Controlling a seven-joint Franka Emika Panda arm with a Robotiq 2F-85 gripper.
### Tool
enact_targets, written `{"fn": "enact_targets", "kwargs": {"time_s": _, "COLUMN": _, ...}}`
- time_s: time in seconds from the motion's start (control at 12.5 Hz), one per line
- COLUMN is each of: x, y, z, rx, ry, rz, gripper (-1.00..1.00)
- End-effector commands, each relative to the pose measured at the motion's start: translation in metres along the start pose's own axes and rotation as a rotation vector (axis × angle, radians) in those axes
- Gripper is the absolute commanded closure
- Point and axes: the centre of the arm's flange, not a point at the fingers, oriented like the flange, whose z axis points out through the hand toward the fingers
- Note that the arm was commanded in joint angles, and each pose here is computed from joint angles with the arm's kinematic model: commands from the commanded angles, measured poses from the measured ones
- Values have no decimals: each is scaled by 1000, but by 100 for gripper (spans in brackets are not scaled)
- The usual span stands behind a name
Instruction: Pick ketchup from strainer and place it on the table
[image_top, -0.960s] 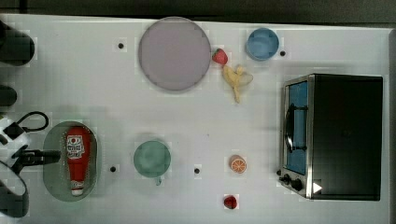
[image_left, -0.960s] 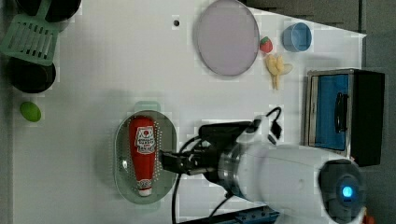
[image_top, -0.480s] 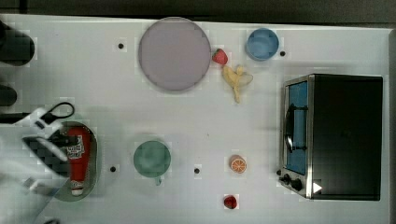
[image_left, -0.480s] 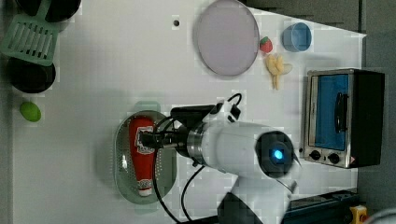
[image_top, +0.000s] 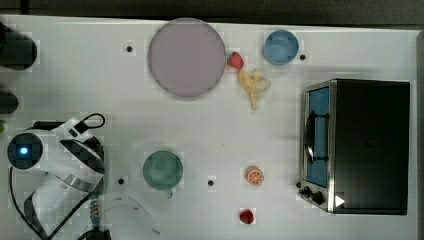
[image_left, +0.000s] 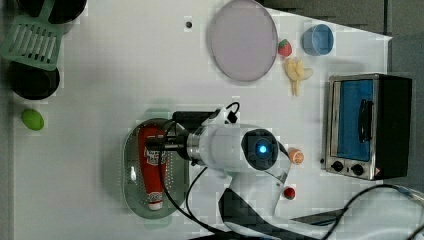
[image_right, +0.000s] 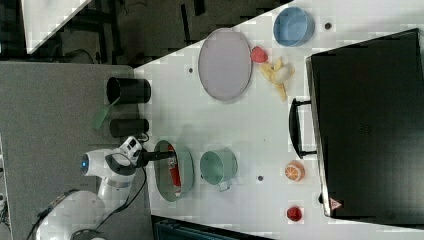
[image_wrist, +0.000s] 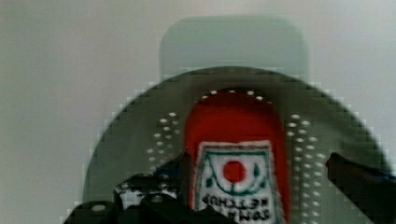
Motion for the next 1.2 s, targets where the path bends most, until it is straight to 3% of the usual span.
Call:
{"fn": "enact_targets", "kwargs": {"time_s": 0.08, "x": -5, "y": -11, "z": 15, "rx": 31, "ry": 8, "rz": 100, "gripper": -100}}
{"fn": "enact_targets", "kwargs": {"time_s": 0.24, "x": -4, "y": -11, "z": 28, "rx": 28, "ry": 3, "rz": 95, "gripper": -91}}
{"fn": "enact_targets", "kwargs": {"time_s": 0.48, "x": 0, "y": -12, "z": 28, "rx": 36, "ry": 14, "rz": 97, "gripper": -20}}
{"fn": "enact_targets", "kwargs": {"time_s": 0.8, "x": -17, "y": -22, "z": -19, "rx": 28, "ry": 33, "rz": 93, "gripper": -18}}
{"fn": "enact_targets", "kwargs": {"time_s": 1.04, "x": -18, "y": -25, "z": -88, "rx": 45, "ry": 37, "rz": 207, "gripper": -18}}
{"fn": "enact_targets", "kwargs": {"time_s": 1.2, "x": -8, "y": -20, "z": -133, "rx": 42, "ry": 69, "rz": 233, "gripper": -18}}
